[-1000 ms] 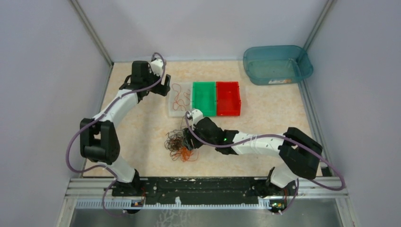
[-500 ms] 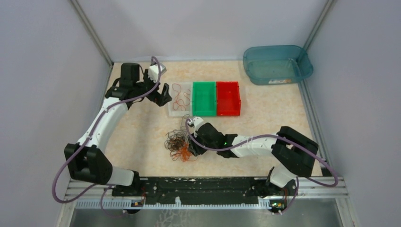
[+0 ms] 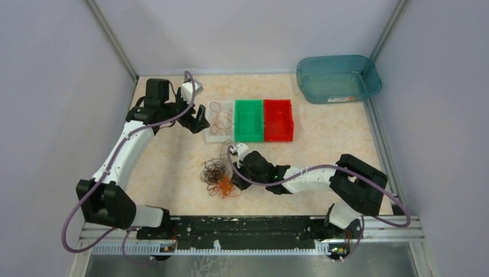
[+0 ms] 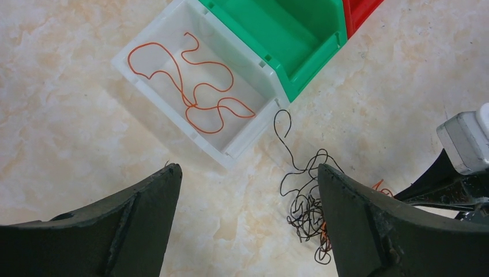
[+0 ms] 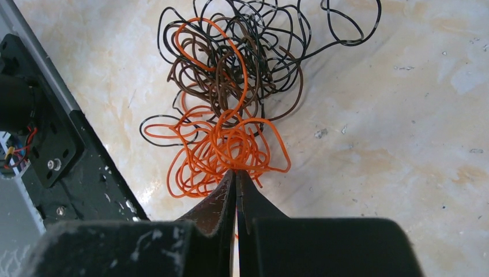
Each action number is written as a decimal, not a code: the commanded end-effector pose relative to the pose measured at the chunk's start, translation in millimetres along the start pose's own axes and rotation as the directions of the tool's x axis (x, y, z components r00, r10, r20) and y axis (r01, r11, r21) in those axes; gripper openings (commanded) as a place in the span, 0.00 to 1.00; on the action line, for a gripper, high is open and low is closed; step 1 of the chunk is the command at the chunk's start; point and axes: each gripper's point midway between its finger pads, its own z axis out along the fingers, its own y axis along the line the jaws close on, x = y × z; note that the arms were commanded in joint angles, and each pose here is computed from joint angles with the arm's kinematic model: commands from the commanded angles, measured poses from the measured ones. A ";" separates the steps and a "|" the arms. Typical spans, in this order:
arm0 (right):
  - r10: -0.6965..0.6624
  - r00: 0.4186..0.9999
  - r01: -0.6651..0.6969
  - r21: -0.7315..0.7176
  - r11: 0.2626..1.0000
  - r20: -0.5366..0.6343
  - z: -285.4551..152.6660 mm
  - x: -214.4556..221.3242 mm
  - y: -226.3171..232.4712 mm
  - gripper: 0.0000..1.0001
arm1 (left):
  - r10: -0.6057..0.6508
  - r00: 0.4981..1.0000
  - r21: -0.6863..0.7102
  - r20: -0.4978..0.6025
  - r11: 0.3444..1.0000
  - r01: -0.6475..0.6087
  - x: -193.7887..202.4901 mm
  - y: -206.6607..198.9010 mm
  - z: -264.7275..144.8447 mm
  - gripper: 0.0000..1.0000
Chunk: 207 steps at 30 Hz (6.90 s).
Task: Untangle the cables
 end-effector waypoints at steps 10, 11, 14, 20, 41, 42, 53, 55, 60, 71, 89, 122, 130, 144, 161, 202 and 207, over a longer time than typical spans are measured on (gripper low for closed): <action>0.027 0.979 0.018 -0.217 0.976 0.202 -67.6 -95.2 62.8 0.00 | 0.064 0.991 0.250 0.113 0.964 -0.091 -15.1 -68.0 -42.3 0.98; 0.030 0.978 0.019 -0.230 0.973 0.206 -72.1 -99.9 67.0 0.00 | 0.076 0.989 0.283 0.130 0.953 -0.110 -15.0 -77.4 -48.0 0.99; 0.027 0.976 0.028 -0.249 0.968 0.216 -81.6 -110.6 74.5 0.00 | 0.123 0.980 0.347 0.155 0.922 -0.171 -7.1 -97.9 -61.2 0.99; -0.014 0.982 0.052 -0.196 0.979 0.188 -79.6 -98.4 61.3 0.23 | 0.160 0.973 0.326 0.169 0.922 -0.209 2.6 -104.5 -69.9 0.98; -0.095 0.990 0.100 0.050 0.994 -0.107 -16.3 33.9 -19.2 0.41 | 0.174 0.973 0.261 0.153 0.942 -0.210 4.0 -96.0 -71.8 0.99; -0.088 0.989 0.095 0.048 0.994 -0.116 -17.6 36.3 -18.8 0.40 | 0.177 0.972 0.258 0.152 0.943 -0.212 4.9 -96.0 -72.0 0.99; 0.155 0.980 -0.171 -0.125 0.977 -0.125 -34.1 11.3 20.2 0.01 | 0.213 0.971 0.275 0.106 0.933 -0.234 31.1 -96.2 -64.0 0.99; 0.154 0.979 -0.171 -0.126 0.977 -0.136 -34.2 11.6 21.1 0.00 | 0.215 0.971 0.278 0.104 0.931 -0.236 35.2 -97.2 -63.1 0.99; 0.157 0.976 -0.177 -0.132 0.975 -0.150 -32.3 10.3 24.6 0.00 | 0.224 0.969 0.273 0.101 0.931 -0.244 39.0 -98.7 -65.5 0.99; 0.052 0.998 -0.054 -0.056 0.997 -0.038 -43.7 -26.5 14.3 0.00 | 0.235 0.966 0.264 0.104 0.930 -0.255 45.3 -101.9 -68.6 0.99; 0.061 0.931 0.038 -0.261 0.965 0.360 -130.0 -182.8 92.7 0.00 | 0.130 0.966 0.385 0.224 0.898 -0.210 24.5 -141.2 -91.9 1.00; -0.255 0.966 0.249 -0.119 0.961 -0.040 2.0 -10.2 32.6 0.33 | 0.183 0.958 0.335 0.220 0.908 -0.250 37.1 -134.7 -86.8 1.00; -0.231 0.973 0.230 -0.068 0.971 -0.014 16.3 -9.7 25.4 0.17 | 0.194 0.958 0.329 0.211 0.909 -0.256 38.9 -134.0 -88.1 1.00; -0.181 0.969 0.207 -0.153 0.966 0.168 -64.4 -67.0 61.5 0.00 | 0.214 0.952 0.340 0.219 0.898 -0.280 40.9 -136.1 -88.1 1.00; -0.114 0.928 0.228 -0.297 0.927 0.355 -117.8 -143.2 117.4 0.00 | 0.199 0.949 0.436 0.247 0.852 -0.292 44.1 -156.1 -96.0 0.85; -0.037 0.909 0.174 -0.297 0.939 0.416 -123.3 -162.5 119.9 0.00 | 0.204 0.939 0.399 0.277 0.865 -0.306 29.4 -149.8 -93.4 0.00; -0.042 0.923 0.132 -0.210 0.969 0.383 -121.6 -134.2 89.7 0.00 | 0.320 0.879 0.224 0.354 0.883 -0.412 -0.4 -134.8 -108.5 0.00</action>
